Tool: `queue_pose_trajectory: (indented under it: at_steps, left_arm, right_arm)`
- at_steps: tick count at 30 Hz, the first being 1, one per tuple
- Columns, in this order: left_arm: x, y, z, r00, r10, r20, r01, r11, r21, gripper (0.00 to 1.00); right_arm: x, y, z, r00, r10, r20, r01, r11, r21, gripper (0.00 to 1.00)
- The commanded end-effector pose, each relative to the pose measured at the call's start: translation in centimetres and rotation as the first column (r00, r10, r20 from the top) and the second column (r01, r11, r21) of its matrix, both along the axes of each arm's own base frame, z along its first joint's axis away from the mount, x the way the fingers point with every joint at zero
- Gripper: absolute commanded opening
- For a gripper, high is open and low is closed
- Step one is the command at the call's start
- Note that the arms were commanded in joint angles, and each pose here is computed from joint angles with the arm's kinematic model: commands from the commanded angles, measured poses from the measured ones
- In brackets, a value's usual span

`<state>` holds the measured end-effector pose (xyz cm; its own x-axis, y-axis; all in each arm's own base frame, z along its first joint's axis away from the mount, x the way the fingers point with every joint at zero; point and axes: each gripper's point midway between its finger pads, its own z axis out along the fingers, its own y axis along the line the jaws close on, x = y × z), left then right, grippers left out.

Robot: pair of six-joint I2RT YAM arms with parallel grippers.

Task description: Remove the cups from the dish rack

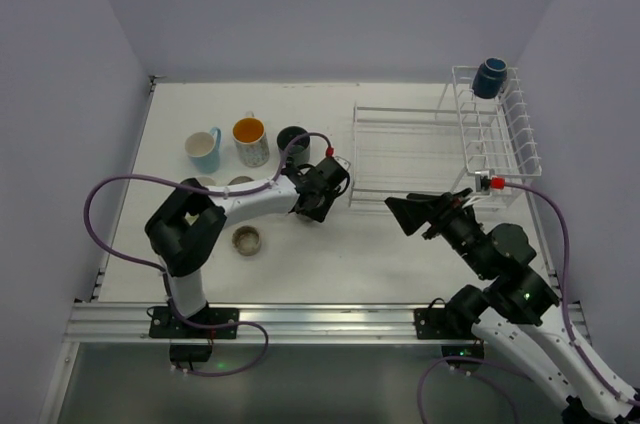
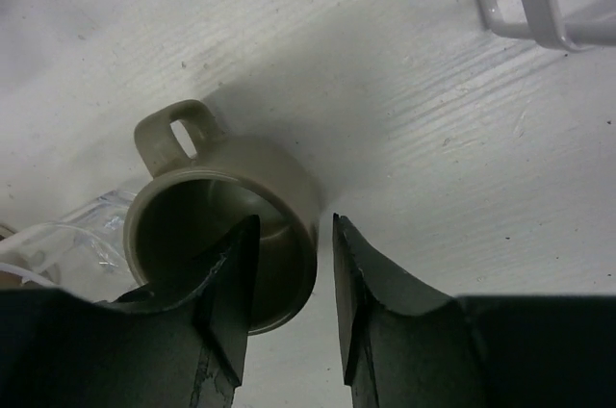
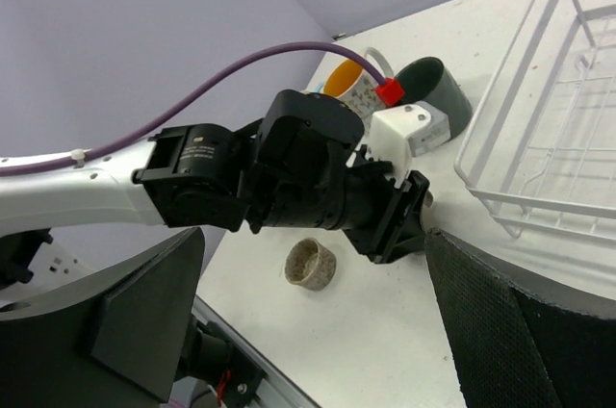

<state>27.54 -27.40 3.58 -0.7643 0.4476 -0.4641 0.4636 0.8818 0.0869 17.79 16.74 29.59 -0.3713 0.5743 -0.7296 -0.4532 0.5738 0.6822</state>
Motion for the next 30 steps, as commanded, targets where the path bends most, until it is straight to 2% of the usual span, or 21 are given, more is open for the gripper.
queue_pose_trajectory:
  at_steps: [1, 4, 7, 8, 10, 11, 14, 16, 18, 21, 23, 24, 25, 26, 27, 30]
  left_arm:
    - [1.7, -0.5, 2.0, 0.998, 0.003, 0.070, -0.003, 1.000, -0.006, 0.42]
    - [1.9, -0.6, 3.3, 0.995, 0.011, 0.096, -0.008, 0.999, -0.031, 0.50]
    - [2.4, -0.6, 6.2, 0.988, 0.019, 0.154, -0.008, 0.997, -0.072, 0.64]
    - [2.7, -0.7, 8.8, 0.979, 0.026, 0.200, -0.003, 0.994, -0.113, 0.73]
    - [2.9, -0.9, 12.1, 0.965, 0.029, 0.260, 0.017, 0.985, -0.171, 0.79]
    - [2.6, -0.8, 15.5, 0.948, 0.042, 0.314, 0.036, 0.971, -0.238, 0.84]
    - [0.9, -0.3, 22.3, 0.907, 0.051, 0.418, 0.131, 0.910, -0.394, 0.89]
    - [-0.6, -0.3, 25.4, 0.880, 0.044, 0.473, 0.212, 0.854, -0.475, 0.92]
    - [-2.6, 1.6, 27.8, 0.848, 0.066, 0.527, 0.267, 0.805, -0.530, 0.97]
    - [-4.9, 4.6, 28.2, 0.820, 0.105, 0.562, 0.279, 0.784, -0.554, 1.00]
    - [-6.3, 6.4, 27.4, 0.807, 0.110, 0.580, 0.294, 0.777, -0.556, 1.00]
    - [-6.7, 7.0, 27.2, 0.801, 0.115, 0.588, 0.296, 0.777, -0.556, 1.00]
    - [-6.9, 7.6, 26.7, 0.797, 0.123, 0.591, 0.288, 0.783, -0.552, 1.00]
    - [-7.4, 8.4, 25.8, 0.793, 0.128, 0.595, 0.288, 0.782, -0.552, 1.00]
    - [-7.6, 8.8, 25.5, 0.788, 0.136, 0.601, 0.285, 0.784, -0.552, 1.00]
    - [-7.7, 9.5, 24.2, 0.778, 0.156, 0.609, 0.275, 0.787, -0.553, 1.00]
  right_arm:
    - [0.7, -1.2, 0.2, 0.997, -0.072, 0.012, 0.072, 0.997, -0.037, 0.99]
    - [1.1, -1.8, 0.3, 0.994, -0.112, 0.007, 0.112, 0.991, -0.075, 0.99]
    - [1.7, -2.6, 1.2, 0.987, -0.160, 0.023, 0.162, 0.981, -0.103, 0.99]
    - [2.2, -2.8, 0.9, 0.984, -0.177, 0.019, 0.178, 0.974, -0.141, 0.97]
    - [3.0, -3.9, 2.1, 0.967, -0.252, 0.040, 0.255, 0.954, -0.160, 0.93]
    - [3.6, -4.2, 2.6, 0.960, -0.274, 0.051, 0.279, 0.941, -0.192, 0.88]
    - [4.8, -5.5, 4.5, 0.931, -0.354, 0.094, 0.366, 0.896, -0.252, 0.82]
    - [6.3, -6.0, 4.7, 0.911, -0.404, 0.088, 0.409, 0.851, -0.328, 0.80]
    - [7.9, -7.9, 6.2, 0.861, -0.494, 0.119, 0.498, 0.776, -0.386, 0.79]
    - [9.9, -11.1, 8.6, 0.790, -0.595, 0.152, 0.598, 0.691, -0.405, 0.79]
    - [11.7, -12.0, 9.5, 0.769, -0.622, 0.149, 0.616, 0.658, -0.433, 0.79]
    - [12.5, -13.8, 9.8, 0.729, -0.667, 0.152, 0.654, 0.613, -0.444, 0.79]
    - [14.2, -14.2, 9.1, 0.717, -0.683, 0.139, 0.650, 0.584, -0.486, 0.82]
    - [14.9, -15.1, 10.4, 0.695, -0.701, 0.162, 0.674, 0.555, -0.488, 0.83]
    - [15.6, -16.8, 10.6, 0.652, -0.741, 0.164, 0.703, 0.509, -0.497, 0.84]
    - [19.0, -19.4, 10.9, 0.600, -0.784, 0.159, 0.722, 0.444, -0.531, 0.87]
